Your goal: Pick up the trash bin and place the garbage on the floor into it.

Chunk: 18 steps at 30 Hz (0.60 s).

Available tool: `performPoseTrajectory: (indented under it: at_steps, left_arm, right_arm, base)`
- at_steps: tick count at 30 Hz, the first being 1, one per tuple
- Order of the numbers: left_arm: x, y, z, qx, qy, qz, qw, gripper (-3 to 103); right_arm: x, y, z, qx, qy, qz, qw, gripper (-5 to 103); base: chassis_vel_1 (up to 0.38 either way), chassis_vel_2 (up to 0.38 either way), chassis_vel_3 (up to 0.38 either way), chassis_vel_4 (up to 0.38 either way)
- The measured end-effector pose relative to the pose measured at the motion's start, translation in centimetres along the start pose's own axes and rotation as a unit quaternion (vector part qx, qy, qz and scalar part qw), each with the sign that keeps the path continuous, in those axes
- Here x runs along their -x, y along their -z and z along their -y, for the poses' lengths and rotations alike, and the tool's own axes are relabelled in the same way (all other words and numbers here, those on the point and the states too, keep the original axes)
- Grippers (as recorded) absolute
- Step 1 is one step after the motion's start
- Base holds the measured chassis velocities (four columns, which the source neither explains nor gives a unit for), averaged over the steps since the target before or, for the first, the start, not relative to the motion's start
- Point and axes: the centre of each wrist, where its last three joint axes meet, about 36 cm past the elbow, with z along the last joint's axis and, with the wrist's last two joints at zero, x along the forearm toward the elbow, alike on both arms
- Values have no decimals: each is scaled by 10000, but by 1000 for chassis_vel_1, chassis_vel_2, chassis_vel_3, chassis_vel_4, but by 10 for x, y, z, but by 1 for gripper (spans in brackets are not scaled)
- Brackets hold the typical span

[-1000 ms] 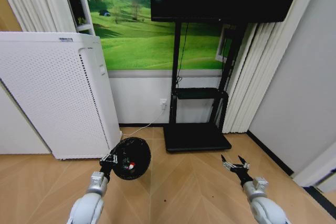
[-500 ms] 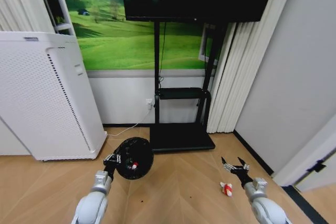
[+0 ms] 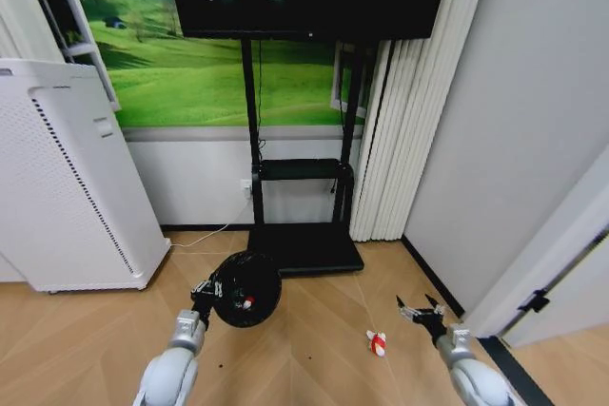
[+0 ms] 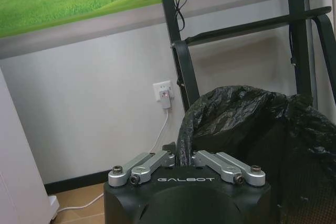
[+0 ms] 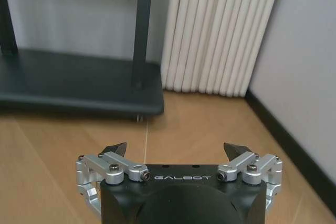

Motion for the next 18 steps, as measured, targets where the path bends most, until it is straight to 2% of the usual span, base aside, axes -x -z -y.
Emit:
performPoseTrajectory:
  at_steps: [2,4,5,18]
  left_arm:
    - [-1,-2,2,31,-36,-38,10000,6]
    - [-2,-3,3,40,-55,-51,10000,6]
    - [-2,-5,5,45,-85,-76,9999,6]
    - [-2,-16,11,98,-180,-205,9996,6]
  right_arm:
    - [5,-16,-19,183,-87,-494,9986,100]
    - [7,-21,-27,274,-108,-654,9974,100]
    - [14,-28,-40,386,-96,-875,9954,100]
    - [77,-61,-83,396,-57,-1431,9889,100]
  base:
    - [32,29,-7,-17]
    - [0,0,0,0]
    - [0,0,0,0]
    - [0,0,0,0]
